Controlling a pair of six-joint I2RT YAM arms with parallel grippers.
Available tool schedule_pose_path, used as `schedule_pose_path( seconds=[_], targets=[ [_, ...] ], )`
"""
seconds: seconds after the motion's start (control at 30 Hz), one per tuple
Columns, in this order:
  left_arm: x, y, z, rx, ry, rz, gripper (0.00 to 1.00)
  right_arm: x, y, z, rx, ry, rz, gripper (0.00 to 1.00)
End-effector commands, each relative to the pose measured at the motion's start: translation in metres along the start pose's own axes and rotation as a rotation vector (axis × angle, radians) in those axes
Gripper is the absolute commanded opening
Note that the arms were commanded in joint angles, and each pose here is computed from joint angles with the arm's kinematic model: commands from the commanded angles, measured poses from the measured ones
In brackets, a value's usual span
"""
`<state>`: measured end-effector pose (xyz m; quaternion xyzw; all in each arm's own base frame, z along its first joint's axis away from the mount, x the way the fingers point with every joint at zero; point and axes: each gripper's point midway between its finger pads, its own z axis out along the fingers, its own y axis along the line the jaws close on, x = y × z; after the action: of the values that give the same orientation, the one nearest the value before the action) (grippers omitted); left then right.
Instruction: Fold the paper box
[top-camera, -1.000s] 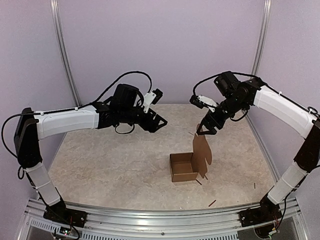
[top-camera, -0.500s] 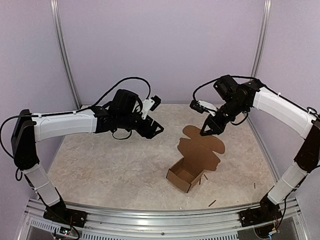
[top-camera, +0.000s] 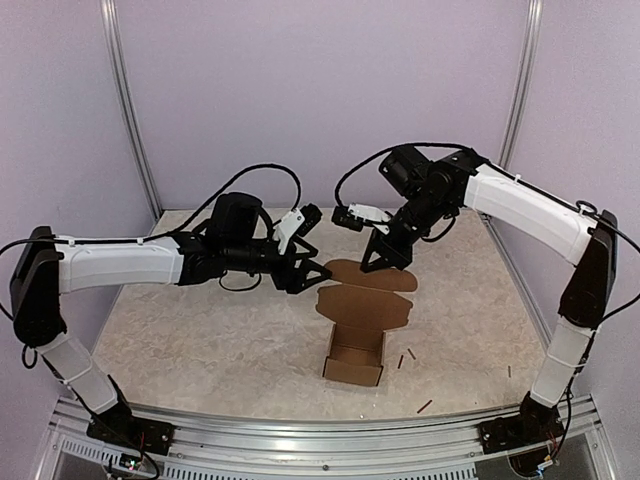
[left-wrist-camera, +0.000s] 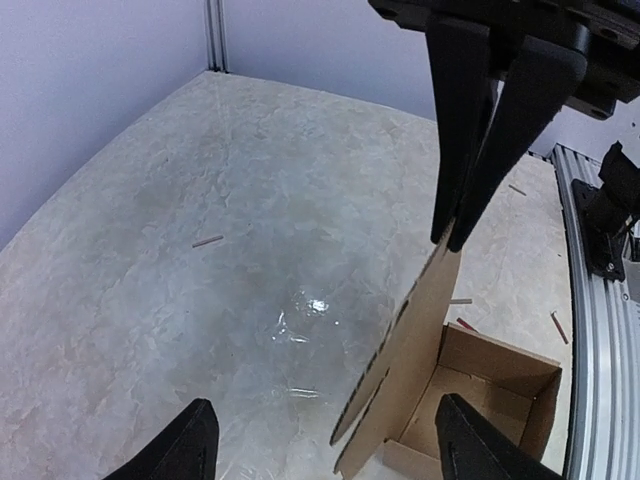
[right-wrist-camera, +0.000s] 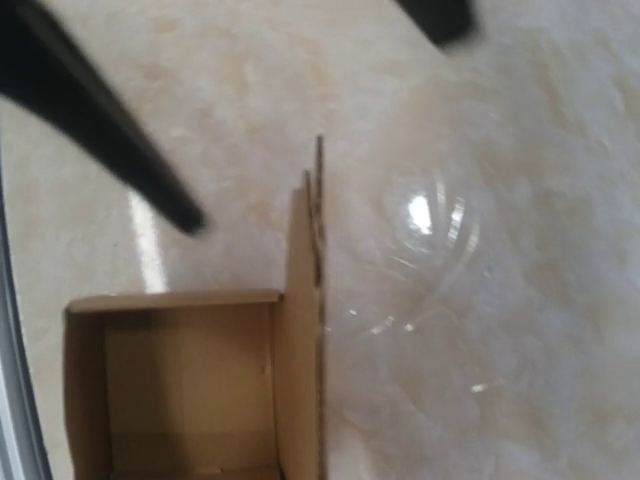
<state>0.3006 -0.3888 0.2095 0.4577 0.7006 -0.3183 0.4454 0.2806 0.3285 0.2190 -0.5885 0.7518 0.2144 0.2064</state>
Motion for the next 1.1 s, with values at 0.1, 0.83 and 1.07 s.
schedule_pose_path(
  seconds=[0.1, 0.83, 1.07],
  targets=[
    [-0.012, -0.02, 0.009, 0.138, -0.009, 0.103, 0.47, -0.004, 0.013, 0.013, -0.024, 0.049, -0.073, 0.0],
    [-0.011, -0.032, 0.021, 0.22, 0.016, -0.025, 0.26, -0.016, -0.012, 0.014, 0.087, 0.035, -0.023, 0.0],
    [0.001, -0.029, 0.03, 0.187, 0.043, -0.023, 0.35, -0.021, -0.009, 0.009, 0.081, 0.013, -0.03, 0.0]
  ],
)
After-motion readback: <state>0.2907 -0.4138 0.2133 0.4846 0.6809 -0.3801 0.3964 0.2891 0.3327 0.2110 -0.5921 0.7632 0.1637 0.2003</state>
